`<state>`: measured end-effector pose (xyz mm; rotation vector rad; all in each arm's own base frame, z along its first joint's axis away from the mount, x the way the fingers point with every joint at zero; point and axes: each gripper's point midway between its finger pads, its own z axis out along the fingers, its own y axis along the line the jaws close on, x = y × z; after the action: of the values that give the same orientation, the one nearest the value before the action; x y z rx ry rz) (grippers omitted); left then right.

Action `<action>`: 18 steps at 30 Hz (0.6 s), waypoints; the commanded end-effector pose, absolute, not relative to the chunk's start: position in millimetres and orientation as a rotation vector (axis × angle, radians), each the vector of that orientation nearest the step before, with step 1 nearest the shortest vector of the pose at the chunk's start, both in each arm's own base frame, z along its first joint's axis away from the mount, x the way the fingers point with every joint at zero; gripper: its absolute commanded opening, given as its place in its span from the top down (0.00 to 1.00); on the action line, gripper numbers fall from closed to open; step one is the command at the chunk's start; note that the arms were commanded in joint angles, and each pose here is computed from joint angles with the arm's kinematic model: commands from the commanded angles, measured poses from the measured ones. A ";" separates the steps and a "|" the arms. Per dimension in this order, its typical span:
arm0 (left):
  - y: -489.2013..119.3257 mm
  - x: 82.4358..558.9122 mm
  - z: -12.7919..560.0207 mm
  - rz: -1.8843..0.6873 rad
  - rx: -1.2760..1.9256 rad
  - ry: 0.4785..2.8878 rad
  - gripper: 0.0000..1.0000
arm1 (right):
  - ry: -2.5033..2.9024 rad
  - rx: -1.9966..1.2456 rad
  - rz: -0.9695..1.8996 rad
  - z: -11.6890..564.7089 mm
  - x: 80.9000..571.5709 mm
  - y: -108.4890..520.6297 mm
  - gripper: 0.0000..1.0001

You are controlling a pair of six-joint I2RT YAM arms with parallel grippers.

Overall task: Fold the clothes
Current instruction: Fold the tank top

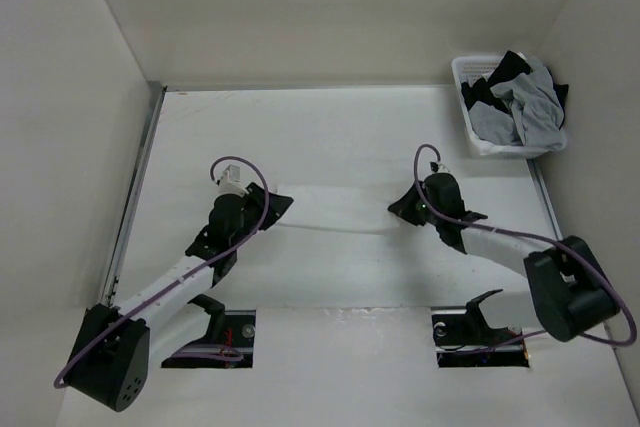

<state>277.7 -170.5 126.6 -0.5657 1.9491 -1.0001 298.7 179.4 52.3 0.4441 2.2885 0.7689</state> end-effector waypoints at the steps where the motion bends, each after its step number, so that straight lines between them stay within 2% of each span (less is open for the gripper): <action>1: -182.9 285.8 149.7 -1.030 -0.519 1.891 0.74 | 2.257 0.392 0.645 74.2 297.4 163.3 0.97; 8: -194.7 278.9 160.1 -1.081 -0.491 1.880 0.74 | 2.254 0.185 0.555 131.0 304.5 196.0 0.96; 18: -173.5 276.4 176.2 -1.060 -0.522 1.842 0.74 | 2.323 -0.035 0.504 163.3 312.9 299.7 0.94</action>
<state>268.6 -178.5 139.3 -0.5342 1.9403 -1.0273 313.2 286.8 159.5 0.0061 2.2966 0.5841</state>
